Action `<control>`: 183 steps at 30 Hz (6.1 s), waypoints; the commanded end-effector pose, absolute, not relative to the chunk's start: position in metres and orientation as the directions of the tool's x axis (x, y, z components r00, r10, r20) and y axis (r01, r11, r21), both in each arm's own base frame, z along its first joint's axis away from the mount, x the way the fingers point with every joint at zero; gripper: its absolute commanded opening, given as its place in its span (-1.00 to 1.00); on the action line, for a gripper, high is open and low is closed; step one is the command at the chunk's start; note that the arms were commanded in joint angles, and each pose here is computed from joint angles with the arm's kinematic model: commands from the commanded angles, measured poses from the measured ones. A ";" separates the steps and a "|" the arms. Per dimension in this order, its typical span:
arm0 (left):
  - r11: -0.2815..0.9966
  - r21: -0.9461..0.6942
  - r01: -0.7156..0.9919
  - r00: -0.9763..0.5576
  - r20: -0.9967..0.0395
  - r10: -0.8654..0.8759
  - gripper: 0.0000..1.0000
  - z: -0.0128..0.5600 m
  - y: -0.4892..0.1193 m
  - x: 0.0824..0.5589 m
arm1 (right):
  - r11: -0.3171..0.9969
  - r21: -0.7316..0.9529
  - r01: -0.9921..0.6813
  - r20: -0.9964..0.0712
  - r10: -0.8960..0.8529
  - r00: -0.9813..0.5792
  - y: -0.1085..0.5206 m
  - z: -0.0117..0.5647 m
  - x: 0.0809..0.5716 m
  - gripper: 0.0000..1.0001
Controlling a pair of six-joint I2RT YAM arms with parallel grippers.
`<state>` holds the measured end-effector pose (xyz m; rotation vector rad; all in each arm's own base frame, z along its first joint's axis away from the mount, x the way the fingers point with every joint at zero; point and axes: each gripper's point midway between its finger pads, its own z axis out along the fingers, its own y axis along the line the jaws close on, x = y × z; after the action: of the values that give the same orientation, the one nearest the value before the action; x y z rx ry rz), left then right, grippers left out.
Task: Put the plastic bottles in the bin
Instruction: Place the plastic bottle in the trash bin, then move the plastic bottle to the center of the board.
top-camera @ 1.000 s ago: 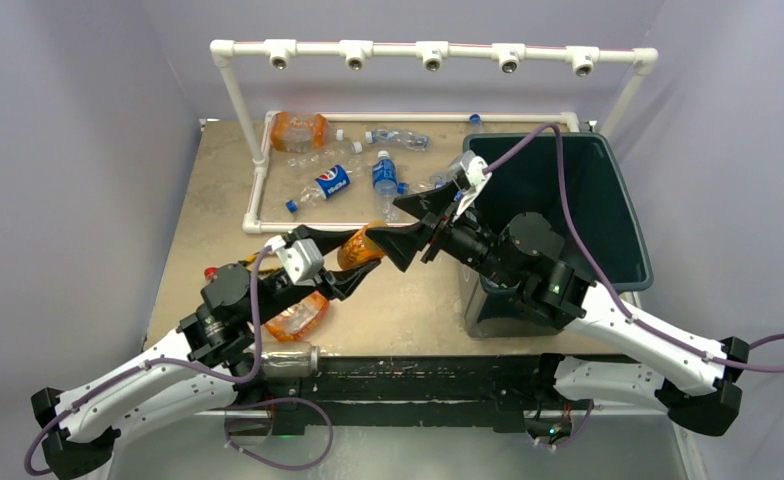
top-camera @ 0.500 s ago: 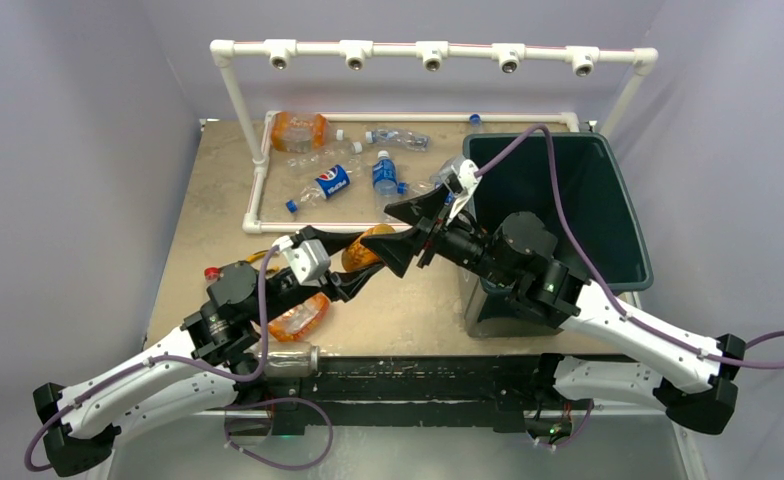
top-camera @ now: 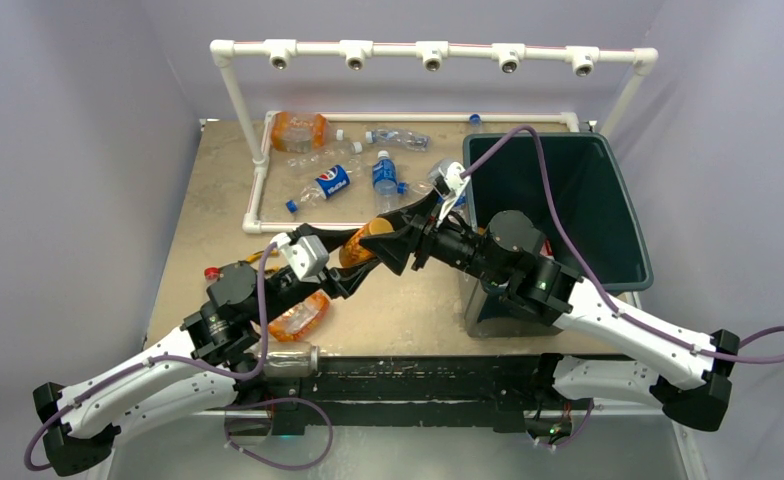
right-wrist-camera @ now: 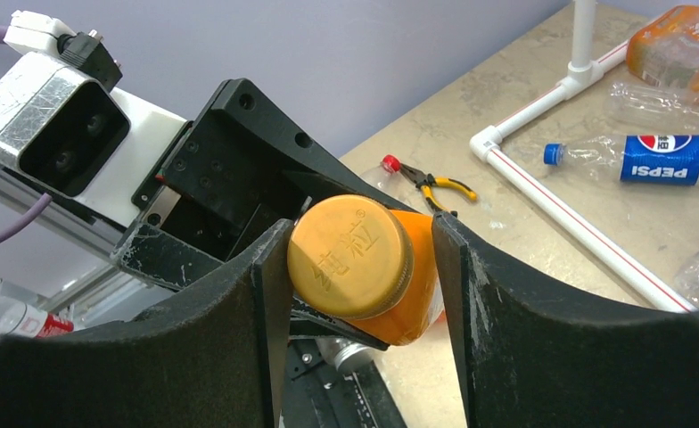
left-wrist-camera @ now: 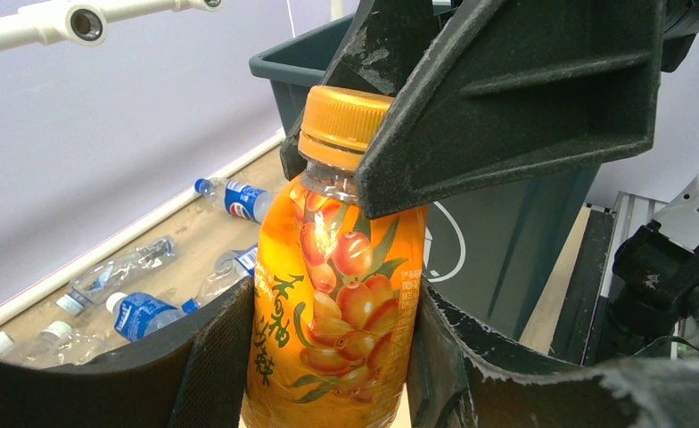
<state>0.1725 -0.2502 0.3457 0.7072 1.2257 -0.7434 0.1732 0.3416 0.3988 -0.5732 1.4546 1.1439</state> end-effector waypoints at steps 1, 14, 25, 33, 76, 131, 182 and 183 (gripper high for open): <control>0.578 0.053 0.815 0.195 -0.963 -0.186 -0.44 0.367 -0.248 0.169 | 0.407 0.332 -0.851 -0.933 0.273 -0.234 0.342 0.408 0.174 0.20; 0.616 0.028 0.787 0.187 -0.963 -0.196 0.90 0.370 -0.240 0.173 | 0.409 0.297 -0.863 -0.937 0.301 -0.179 0.328 0.448 0.169 -1.00; 0.650 -0.012 0.760 0.171 -0.961 -0.217 0.98 0.371 -0.233 0.178 | 0.613 0.227 -0.757 -0.918 0.393 0.043 0.237 0.564 0.173 -1.00; 0.711 -0.023 0.703 0.152 -0.971 -0.182 0.98 0.364 -0.229 0.193 | 0.952 0.208 -0.224 -0.967 0.234 0.099 0.129 0.517 0.222 -1.00; 0.722 0.012 0.692 0.086 -0.994 -0.066 0.98 0.335 -0.245 0.203 | 0.938 0.327 -0.117 -0.938 0.306 -0.161 0.122 0.388 0.213 0.55; 0.934 -0.086 -0.346 -0.565 -0.776 -0.281 0.98 0.092 -0.111 0.241 | 0.292 0.163 -0.942 -0.940 0.337 -0.059 0.255 0.442 0.104 0.72; 0.888 -0.435 -0.149 -0.384 -0.802 -0.457 0.99 0.165 -0.172 0.190 | 0.305 0.209 -0.929 -0.933 0.347 -0.096 0.239 0.438 0.099 0.69; 0.864 -0.471 -0.180 -0.360 -0.786 -0.503 0.99 0.169 -0.165 0.193 | 0.304 0.209 -0.929 -0.933 0.346 -0.097 0.240 0.437 0.099 0.69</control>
<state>0.1759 -0.2144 0.1492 -0.1399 2.0941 -0.4205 0.1002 0.2412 0.4302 -0.6565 1.2326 1.1875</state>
